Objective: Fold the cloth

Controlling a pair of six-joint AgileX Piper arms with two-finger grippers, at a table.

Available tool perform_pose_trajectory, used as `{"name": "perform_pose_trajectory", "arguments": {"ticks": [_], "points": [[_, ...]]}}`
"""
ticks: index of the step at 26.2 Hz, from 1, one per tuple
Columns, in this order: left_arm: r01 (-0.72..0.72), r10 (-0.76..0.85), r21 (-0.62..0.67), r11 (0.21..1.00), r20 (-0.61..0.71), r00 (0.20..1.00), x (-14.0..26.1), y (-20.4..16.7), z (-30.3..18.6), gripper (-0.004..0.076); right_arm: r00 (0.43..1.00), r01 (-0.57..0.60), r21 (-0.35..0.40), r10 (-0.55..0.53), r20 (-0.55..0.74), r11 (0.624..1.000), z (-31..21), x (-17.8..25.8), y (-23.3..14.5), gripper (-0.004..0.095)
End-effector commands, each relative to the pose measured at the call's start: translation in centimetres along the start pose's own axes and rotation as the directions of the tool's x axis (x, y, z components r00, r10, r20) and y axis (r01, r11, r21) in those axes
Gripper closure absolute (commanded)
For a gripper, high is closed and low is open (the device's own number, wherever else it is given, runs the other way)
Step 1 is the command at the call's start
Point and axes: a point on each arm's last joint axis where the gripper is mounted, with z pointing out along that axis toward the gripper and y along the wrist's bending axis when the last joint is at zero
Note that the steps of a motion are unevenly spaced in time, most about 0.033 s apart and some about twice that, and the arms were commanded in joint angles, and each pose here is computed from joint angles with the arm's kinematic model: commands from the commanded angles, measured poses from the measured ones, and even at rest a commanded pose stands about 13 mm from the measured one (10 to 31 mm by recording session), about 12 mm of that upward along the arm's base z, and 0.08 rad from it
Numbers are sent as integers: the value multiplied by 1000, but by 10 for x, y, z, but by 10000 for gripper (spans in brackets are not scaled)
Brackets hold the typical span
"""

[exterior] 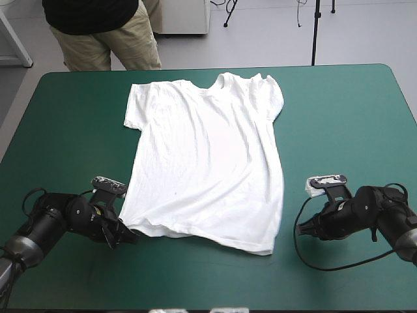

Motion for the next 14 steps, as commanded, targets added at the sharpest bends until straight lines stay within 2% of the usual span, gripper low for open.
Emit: {"name": "perform_pose_trajectory", "arguments": {"ticks": [1, 2, 4, 9, 12, 14], "points": [[14, -17, 45, 999, 63, 998, -6, -5, -9, 474, 998, 3, 3, -3, 58, 1000, -11, -5, 1, 514], [20, -25, 68, 998, 80, 997, -8, -7, -9, 365, 998, 3, -2, -3, 62, 1000, -13, -6, 2, 497], [47, -59, 96, 994, 128, 990, -15, -9, -14, 241, 992, 22, 13, -23, 123, 1000, -27, -13, 3, 507], [31, -33, 13, 999, 320, 947, -48, -1, -48, 234, 954, 63, 60, -78, 290, 996, -71, -44, 7, 507], [91, -43, -83, 992, 458, 888, -74, 10, -73, 235, 924, 67, 50, -81, 373, 996, -94, -62, 12, 507], [141, -67, -114, 983, 496, 865, -93, 20, -82, 235, 907, 73, 56, -89, 412, 996, -106, -72, 14, 507]]}}
